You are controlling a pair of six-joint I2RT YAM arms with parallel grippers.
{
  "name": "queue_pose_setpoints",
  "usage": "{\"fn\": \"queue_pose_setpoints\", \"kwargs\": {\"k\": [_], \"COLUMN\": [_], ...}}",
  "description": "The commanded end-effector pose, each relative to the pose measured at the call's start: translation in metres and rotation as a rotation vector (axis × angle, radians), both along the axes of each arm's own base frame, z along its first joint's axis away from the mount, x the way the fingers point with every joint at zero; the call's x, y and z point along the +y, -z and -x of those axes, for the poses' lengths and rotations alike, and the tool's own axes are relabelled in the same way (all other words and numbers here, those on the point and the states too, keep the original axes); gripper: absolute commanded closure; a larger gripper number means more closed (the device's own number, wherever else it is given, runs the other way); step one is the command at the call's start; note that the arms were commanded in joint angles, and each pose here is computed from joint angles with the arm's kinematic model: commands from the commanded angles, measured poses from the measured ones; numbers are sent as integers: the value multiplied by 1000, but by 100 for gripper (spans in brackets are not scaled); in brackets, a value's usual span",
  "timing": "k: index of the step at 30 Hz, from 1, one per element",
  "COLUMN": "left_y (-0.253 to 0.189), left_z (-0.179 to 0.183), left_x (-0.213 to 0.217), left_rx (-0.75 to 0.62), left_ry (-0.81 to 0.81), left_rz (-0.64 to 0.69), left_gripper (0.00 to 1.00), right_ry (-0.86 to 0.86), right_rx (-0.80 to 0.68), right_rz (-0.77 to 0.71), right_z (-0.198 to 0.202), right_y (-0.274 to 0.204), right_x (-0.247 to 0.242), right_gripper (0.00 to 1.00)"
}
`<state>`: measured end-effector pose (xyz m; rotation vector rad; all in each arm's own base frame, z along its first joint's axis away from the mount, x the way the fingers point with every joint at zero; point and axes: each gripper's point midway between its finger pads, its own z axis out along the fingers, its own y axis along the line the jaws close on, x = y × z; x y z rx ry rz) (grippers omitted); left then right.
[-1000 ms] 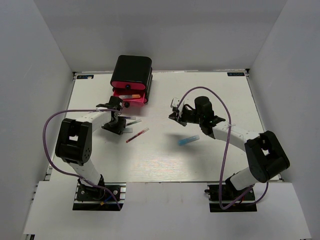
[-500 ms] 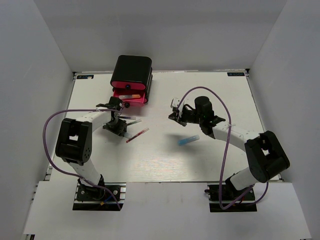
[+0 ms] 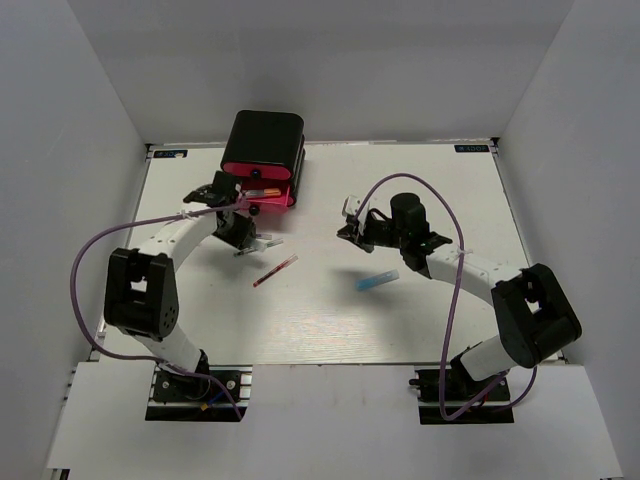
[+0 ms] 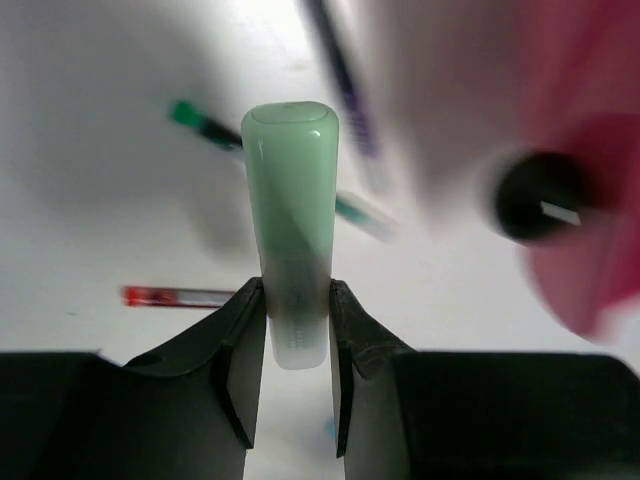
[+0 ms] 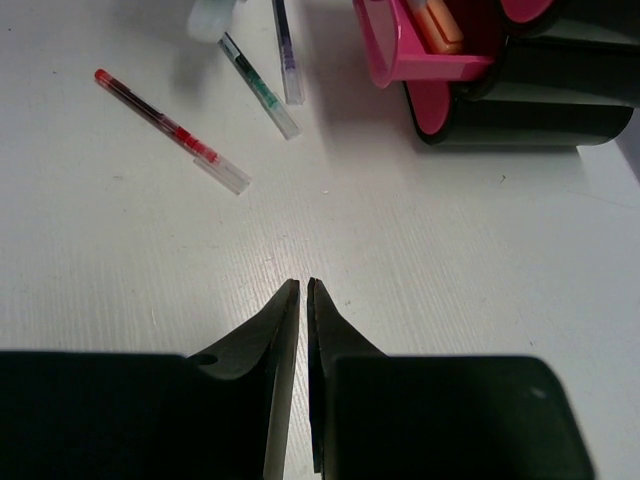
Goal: Sort the stationery into containers
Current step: Pick up the stationery from the center of the board, then place the stationery in the drawer.
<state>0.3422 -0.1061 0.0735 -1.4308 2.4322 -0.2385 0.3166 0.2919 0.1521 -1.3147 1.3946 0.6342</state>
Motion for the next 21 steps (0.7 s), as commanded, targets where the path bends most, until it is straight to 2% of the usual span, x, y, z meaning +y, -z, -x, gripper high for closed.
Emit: {"fn": "queue_pose_setpoints", "kwargs": {"k": [1,7,21], "left_y": [-74,-103,-133], "left_z": [-25,-47,-111], "left_x": [-10,-16,-26], "left_rx": [-196,-296,-421], "left_ry": [3,-39,-93], "left_rz": [63,128,161], "left_gripper": [94,95,95], "right_ry": [-8,-8,-4], "right_rx": [-27,-23,-23], "right_rz": [-34,-31,-24], "right_z": [2,4,9], "right_y": [-13,-9,-6], "right_x": [0,-1,-6], "right_gripper": [86,86,86]}}
